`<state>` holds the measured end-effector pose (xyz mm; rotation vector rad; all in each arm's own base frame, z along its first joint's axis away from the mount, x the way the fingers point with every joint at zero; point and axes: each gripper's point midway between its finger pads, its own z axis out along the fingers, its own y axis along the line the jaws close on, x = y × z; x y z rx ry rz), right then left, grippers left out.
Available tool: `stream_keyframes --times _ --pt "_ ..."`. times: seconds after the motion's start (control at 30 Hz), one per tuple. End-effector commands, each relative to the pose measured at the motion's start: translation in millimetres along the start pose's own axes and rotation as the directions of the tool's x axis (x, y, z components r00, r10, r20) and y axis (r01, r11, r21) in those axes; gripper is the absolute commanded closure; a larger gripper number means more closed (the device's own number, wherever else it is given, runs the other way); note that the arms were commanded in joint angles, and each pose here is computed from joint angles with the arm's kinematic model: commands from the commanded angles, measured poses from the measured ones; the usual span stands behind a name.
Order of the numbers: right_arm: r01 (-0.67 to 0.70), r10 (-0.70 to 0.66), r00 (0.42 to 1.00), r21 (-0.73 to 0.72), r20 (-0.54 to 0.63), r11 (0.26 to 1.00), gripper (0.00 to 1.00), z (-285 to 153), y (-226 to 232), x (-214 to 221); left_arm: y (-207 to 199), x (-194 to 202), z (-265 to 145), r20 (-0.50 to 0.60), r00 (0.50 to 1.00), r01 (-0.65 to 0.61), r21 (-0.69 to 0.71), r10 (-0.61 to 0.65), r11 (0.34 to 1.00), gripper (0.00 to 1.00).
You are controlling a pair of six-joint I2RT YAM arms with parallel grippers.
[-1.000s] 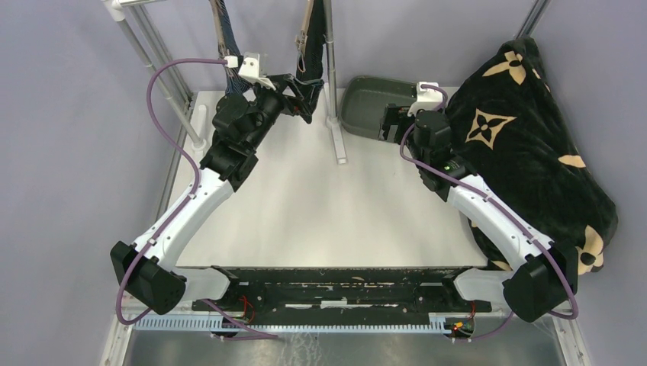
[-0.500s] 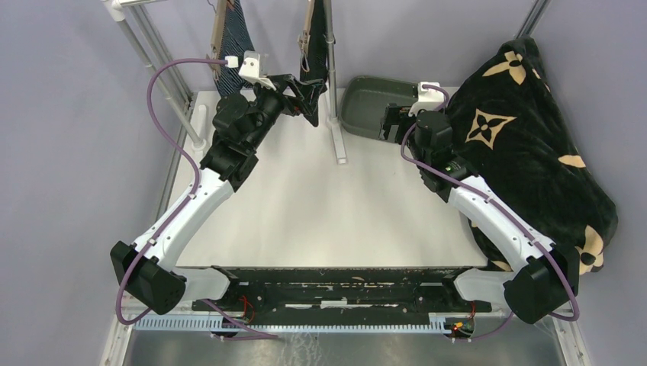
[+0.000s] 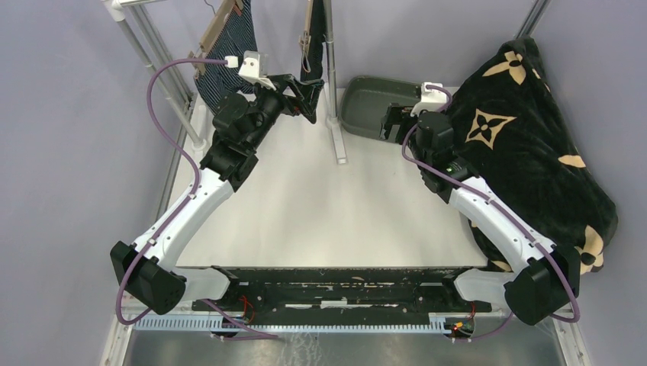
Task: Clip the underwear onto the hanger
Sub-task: Reset both arms
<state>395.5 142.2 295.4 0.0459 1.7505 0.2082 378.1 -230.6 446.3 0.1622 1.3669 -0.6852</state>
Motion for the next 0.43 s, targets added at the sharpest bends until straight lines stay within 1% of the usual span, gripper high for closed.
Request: stream_keyframes --times 0.0,0.1,0.27,0.3,0.37,0.4 --pt "-0.071 0.071 0.992 -0.003 0.108 0.997 0.00 -8.6 -0.4 -30.5 -12.6 -38.2 -8.9 0.099 0.995 -0.027 0.033 0.023 0.999 0.01" --pt "-0.079 0.076 0.990 0.025 0.120 0.997 0.00 -10.8 -6.5 -32.6 -12.9 -38.3 -9.5 0.100 0.995 -0.026 0.035 0.023 0.999 0.01" --pt "-0.132 0.120 0.975 0.052 0.185 0.990 0.00 -17.0 -15.2 -38.7 -13.9 -40.9 -8.1 0.107 0.994 -0.023 0.038 0.019 0.999 0.01" --pt "-0.131 0.118 0.978 0.064 0.172 0.989 0.00 -16.2 -15.8 -39.9 -14.5 -40.9 -7.9 0.107 0.994 -0.023 0.040 0.018 0.999 0.01" --pt "-0.101 0.090 0.990 0.102 0.104 0.990 0.00 -12.5 -17.3 -36.9 -15.5 -41.9 -7.6 0.109 0.994 -0.021 0.044 0.016 0.999 0.01" --pt "-0.111 0.098 0.990 0.131 0.102 0.985 0.00 -11.3 -20.3 -40.9 -14.9 -41.9 -7.4 0.109 0.994 -0.020 0.043 0.015 0.999 0.01"
